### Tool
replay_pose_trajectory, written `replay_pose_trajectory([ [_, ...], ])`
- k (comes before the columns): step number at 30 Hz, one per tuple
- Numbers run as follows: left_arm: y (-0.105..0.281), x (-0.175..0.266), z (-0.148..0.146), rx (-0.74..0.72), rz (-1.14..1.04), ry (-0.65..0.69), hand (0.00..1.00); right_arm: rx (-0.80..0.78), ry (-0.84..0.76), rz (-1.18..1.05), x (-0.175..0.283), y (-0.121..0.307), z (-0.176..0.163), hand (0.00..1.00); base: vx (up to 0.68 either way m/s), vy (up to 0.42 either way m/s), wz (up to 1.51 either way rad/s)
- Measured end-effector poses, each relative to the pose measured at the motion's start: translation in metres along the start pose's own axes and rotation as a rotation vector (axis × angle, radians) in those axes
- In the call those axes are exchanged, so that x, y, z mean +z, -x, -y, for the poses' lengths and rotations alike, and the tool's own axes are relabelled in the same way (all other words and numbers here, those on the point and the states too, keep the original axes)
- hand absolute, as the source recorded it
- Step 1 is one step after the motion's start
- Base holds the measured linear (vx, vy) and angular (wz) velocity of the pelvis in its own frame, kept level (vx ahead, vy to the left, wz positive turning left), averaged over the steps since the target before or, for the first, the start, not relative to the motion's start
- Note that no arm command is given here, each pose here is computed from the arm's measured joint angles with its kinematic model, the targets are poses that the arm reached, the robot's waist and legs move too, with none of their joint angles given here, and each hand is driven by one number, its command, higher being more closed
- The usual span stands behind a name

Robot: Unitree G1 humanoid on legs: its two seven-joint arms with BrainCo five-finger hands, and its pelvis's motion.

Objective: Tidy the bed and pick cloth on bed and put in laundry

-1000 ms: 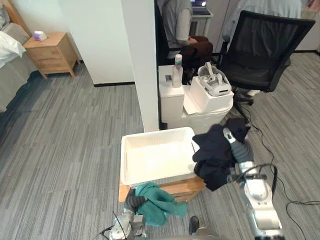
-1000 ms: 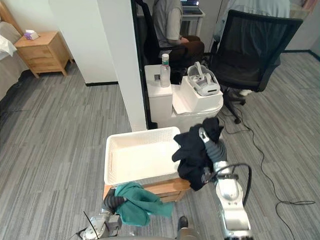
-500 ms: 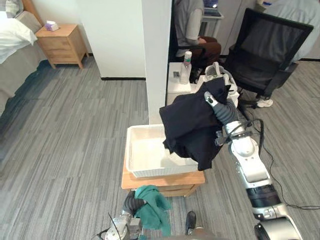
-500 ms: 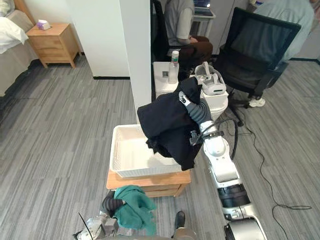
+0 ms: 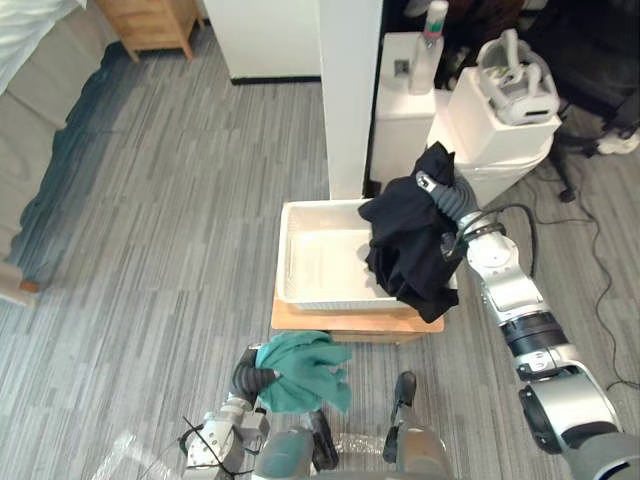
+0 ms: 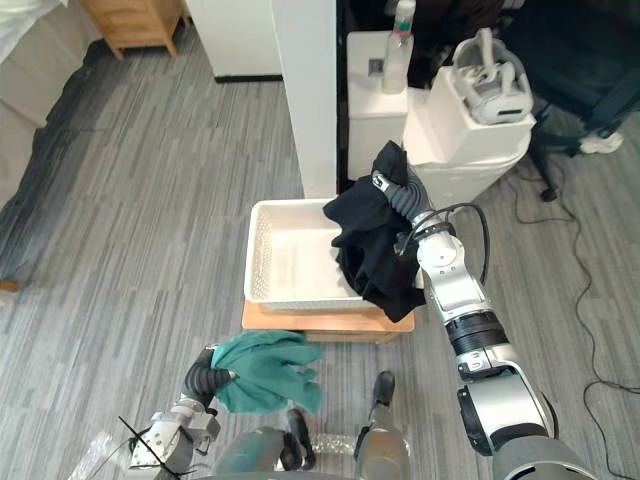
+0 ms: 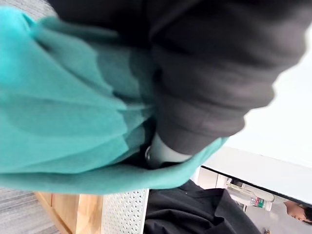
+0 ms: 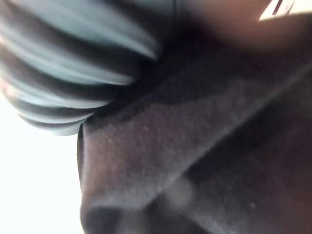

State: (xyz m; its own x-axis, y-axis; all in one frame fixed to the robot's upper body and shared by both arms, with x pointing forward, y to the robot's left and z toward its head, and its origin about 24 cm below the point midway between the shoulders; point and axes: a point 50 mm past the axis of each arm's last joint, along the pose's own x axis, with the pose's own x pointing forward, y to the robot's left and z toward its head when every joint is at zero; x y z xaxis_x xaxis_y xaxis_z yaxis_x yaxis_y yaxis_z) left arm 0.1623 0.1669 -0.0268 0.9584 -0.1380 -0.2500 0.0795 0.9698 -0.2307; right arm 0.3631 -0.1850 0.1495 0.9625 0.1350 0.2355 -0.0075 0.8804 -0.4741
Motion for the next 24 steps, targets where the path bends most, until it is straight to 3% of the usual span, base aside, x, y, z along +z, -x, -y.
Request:
replay_pose_trajectory([
  [3, -0.001, 0.008, 0.003, -0.013, 0.036, -0.002, 1.0, -0.02, -0.017, -0.049, -0.013, 0.004, 0.002, 0.0, -0.04, 0.02, 0.11],
  [9, -0.003, 0.02, 0.011, -0.022, 0.1, 0.018, 1.0, -0.001, 0.001, -0.158, -0.046, 0.033, -0.026, 0.0, -0.01, 0.007, -0.01],
  [24, -0.006, 0.091, 0.016, 0.064, 0.427, 0.008, 1.0, -0.098, 0.271, -0.038, -0.026, 0.084, -0.026, 0.0, -0.04, 0.012, -0.06],
])
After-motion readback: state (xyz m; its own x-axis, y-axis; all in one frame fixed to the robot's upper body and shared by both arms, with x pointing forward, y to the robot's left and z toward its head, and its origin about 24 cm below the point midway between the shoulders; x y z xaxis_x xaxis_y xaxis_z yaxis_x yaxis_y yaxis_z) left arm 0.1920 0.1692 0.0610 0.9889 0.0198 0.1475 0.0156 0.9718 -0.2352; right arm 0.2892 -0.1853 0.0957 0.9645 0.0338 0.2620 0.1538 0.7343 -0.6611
